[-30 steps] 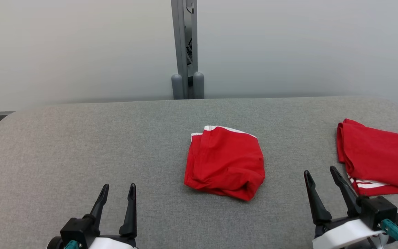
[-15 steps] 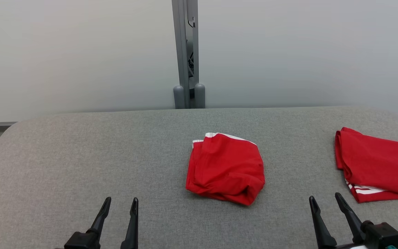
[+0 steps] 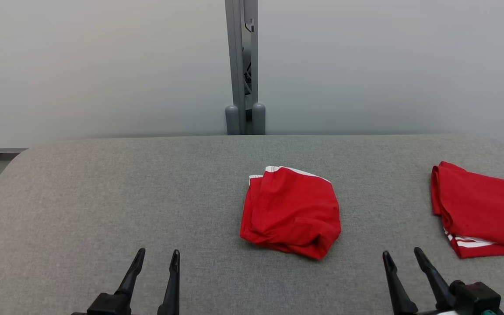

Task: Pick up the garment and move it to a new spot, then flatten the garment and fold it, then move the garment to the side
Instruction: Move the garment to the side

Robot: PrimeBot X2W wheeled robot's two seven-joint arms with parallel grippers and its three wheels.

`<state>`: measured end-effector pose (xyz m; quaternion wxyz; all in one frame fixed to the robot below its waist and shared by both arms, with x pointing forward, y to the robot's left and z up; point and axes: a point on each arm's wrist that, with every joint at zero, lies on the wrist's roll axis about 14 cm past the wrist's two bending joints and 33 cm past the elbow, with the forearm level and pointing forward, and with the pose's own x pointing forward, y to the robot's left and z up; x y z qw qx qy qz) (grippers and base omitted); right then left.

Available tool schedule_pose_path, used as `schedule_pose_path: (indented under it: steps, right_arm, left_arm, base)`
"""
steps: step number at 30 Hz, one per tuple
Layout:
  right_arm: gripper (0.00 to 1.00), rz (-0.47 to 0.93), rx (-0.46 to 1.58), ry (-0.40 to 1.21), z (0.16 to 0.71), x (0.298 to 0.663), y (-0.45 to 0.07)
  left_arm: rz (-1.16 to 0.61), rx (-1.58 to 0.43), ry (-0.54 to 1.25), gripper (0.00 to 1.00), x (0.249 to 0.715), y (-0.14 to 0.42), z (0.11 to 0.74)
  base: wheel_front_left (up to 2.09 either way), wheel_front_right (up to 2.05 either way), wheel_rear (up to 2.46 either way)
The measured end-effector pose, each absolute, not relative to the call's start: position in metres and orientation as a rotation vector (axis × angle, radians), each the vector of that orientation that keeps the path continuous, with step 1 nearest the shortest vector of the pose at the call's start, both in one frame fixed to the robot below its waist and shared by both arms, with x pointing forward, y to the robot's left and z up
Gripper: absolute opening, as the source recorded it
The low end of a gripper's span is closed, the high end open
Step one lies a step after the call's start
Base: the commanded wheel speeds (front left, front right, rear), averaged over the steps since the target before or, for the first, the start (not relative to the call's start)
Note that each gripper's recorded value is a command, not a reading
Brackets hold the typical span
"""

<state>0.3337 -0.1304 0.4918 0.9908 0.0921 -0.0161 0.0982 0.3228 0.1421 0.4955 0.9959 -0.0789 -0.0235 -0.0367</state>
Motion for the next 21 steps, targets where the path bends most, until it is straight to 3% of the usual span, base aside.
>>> schedule_pose_path:
  steps: [10,21]
  right_arm:
    - [1.00,0.191,0.569,0.116,0.465,0.379,-0.102]
    - [1.00,0.217,0.589,0.336,0.430,0.445,-0.083]
  left_arm:
    - [-0.077,-0.154,-0.010,1.00,0.325,0.141,0.485]
    - [-0.039,-0.154,0.020,1.00,0.335,0.153,0.476]
  base:
    - [0.00,0.00,0.00]
    - [0.00,0.00,0.00]
